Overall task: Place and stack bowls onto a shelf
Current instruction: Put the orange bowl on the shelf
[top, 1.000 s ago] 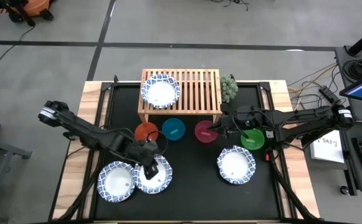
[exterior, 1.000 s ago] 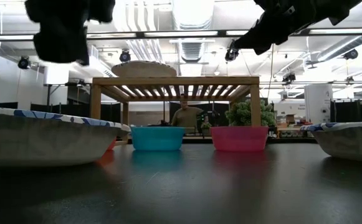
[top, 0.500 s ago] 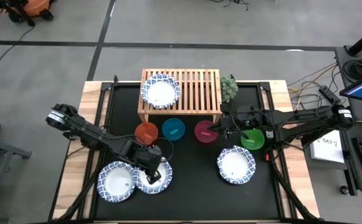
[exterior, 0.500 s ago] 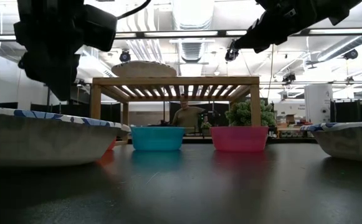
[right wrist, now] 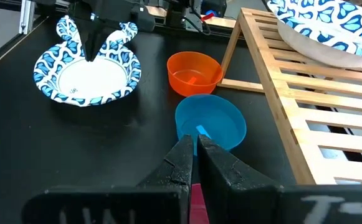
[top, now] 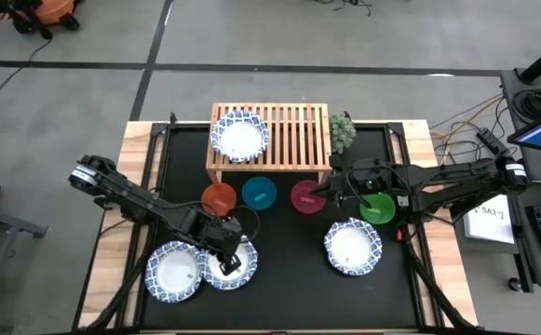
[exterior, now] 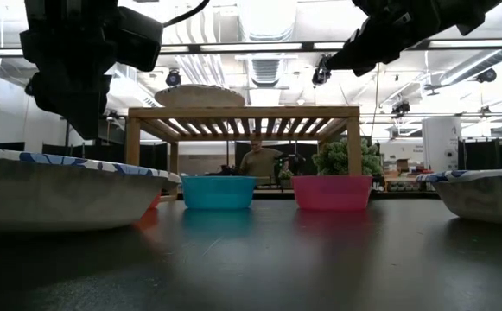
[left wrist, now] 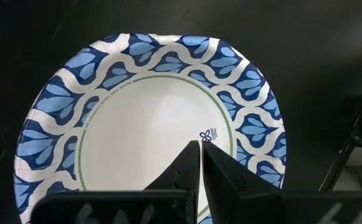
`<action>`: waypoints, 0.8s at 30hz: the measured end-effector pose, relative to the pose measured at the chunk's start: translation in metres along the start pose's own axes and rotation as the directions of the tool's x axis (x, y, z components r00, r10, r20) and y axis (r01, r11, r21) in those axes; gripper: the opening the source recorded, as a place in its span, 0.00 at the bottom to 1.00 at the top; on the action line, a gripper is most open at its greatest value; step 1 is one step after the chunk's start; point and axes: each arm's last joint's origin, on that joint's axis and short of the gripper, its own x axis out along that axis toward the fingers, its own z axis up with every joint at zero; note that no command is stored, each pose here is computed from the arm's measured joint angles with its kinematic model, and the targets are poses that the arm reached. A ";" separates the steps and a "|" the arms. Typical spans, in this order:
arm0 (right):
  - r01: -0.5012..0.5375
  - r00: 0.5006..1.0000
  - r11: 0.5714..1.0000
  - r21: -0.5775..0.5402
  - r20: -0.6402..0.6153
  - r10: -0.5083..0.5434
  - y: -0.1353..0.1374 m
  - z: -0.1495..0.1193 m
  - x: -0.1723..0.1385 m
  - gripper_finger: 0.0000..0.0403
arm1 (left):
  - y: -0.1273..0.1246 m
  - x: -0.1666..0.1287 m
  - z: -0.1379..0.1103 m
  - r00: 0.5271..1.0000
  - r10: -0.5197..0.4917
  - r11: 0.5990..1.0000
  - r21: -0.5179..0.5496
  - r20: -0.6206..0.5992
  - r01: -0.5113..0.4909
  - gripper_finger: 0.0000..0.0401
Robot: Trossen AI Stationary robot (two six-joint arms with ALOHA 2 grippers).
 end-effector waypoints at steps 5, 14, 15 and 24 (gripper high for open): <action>0.000 1.000 1.000 0.000 0.000 0.000 0.000 0.000 0.000 0.03 | 0.000 0.000 0.000 1.000 0.001 1.000 0.000 0.000 -0.001 0.00; 0.001 1.000 1.000 -0.007 -0.001 -0.001 0.000 0.000 0.000 0.03 | 0.000 0.001 0.000 1.000 0.005 1.000 0.000 -0.002 -0.005 0.00; 0.001 1.000 1.000 -0.007 -0.001 -0.001 0.000 0.000 0.000 0.03 | 0.000 0.001 0.000 1.000 0.005 1.000 0.001 -0.002 -0.005 0.00; 0.001 1.000 1.000 -0.013 -0.003 -0.001 0.000 0.000 0.000 0.03 | 0.005 0.001 0.007 1.000 0.014 1.000 -0.003 0.013 -0.014 0.00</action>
